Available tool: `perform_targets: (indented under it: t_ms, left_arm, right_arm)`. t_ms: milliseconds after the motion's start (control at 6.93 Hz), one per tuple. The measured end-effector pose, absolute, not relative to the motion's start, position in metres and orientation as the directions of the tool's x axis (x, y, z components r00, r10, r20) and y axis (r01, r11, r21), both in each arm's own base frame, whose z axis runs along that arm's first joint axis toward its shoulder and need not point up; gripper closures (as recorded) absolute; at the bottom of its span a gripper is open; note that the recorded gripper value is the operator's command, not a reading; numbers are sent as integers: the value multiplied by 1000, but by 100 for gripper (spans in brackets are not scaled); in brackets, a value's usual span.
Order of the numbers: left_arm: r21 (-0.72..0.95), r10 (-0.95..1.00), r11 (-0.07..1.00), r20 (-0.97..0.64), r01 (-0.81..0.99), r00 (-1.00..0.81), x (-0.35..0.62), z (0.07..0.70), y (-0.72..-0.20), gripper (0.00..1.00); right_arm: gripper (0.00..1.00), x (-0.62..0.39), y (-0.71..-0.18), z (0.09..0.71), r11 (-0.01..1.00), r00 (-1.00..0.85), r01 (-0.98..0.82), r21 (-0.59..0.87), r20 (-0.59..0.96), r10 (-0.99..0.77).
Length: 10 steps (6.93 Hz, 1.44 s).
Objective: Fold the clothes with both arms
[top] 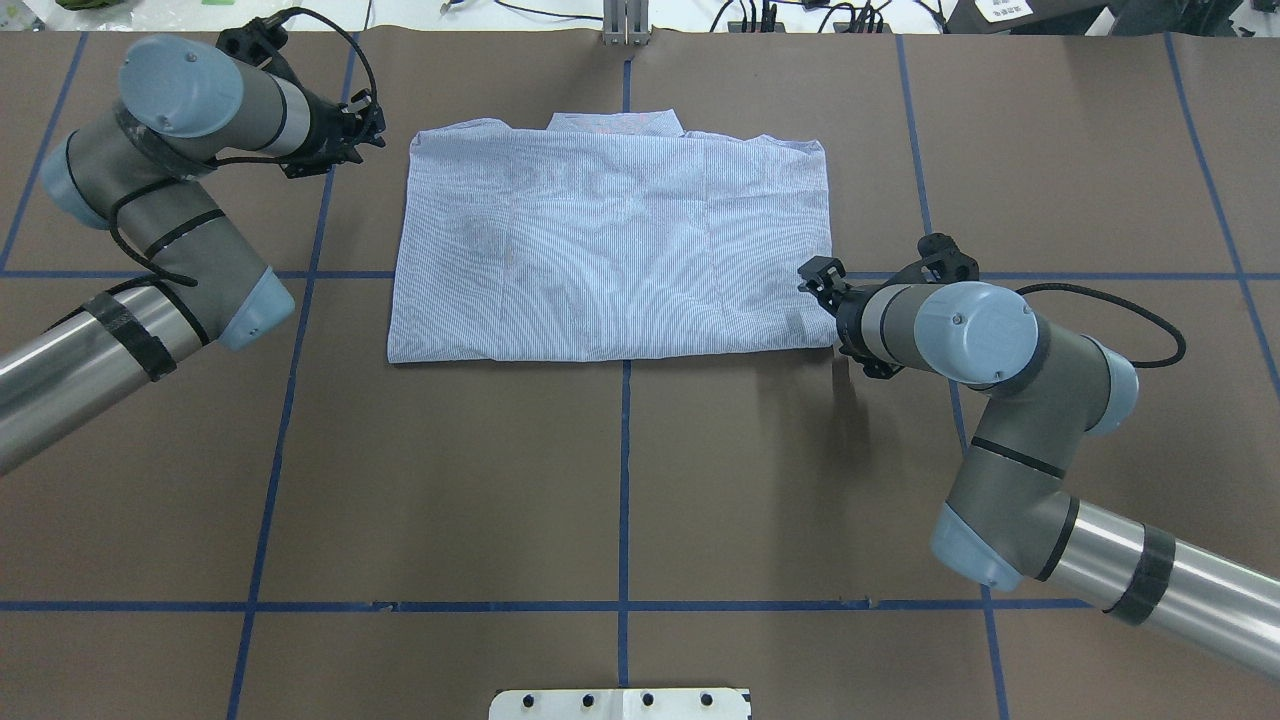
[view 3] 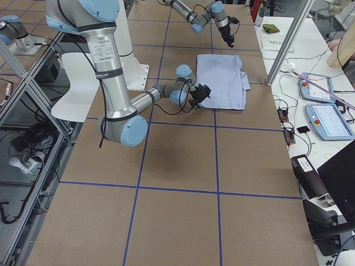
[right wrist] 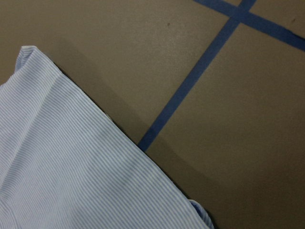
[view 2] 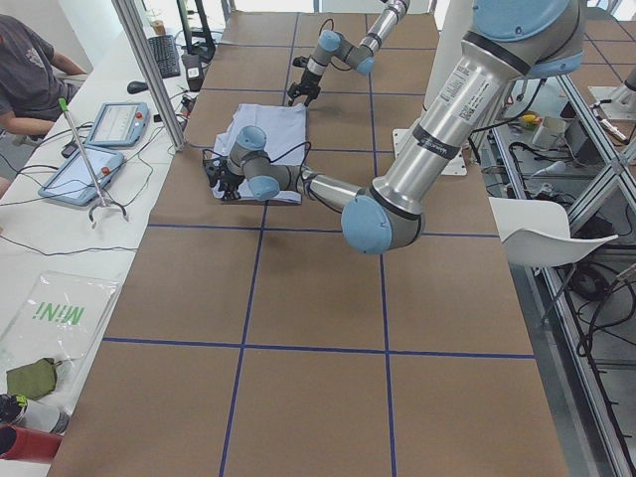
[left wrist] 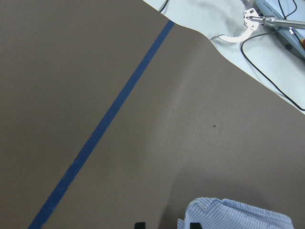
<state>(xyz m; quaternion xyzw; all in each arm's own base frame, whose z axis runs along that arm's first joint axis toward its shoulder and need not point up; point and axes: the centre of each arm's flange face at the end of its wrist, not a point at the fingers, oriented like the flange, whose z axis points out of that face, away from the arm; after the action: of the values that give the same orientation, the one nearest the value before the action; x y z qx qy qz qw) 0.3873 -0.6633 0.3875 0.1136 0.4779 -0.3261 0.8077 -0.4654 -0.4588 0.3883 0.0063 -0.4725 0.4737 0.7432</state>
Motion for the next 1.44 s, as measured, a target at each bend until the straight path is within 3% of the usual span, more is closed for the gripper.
perform_targets:
  t_ms: [577, 866, 1443]
  left_arm:
    - [-126, -410, 763, -853, 634, 323, 385, 381, -662, 62]
    - [-146, -380, 797, -875, 586, 298, 371, 366, -636, 61]
    - [-283, -385, 882, -894, 376, 230, 334, 355, -521, 53]
  right_arm:
    - [100, -457, -448, 380, 553, 91, -681, -480, 694, 714]
    - [100, -423, -381, 362, 620, 122, -573, -536, 693, 711]
    - [100, -419, -207, 343, 715, 336, -270, -645, 633, 698]
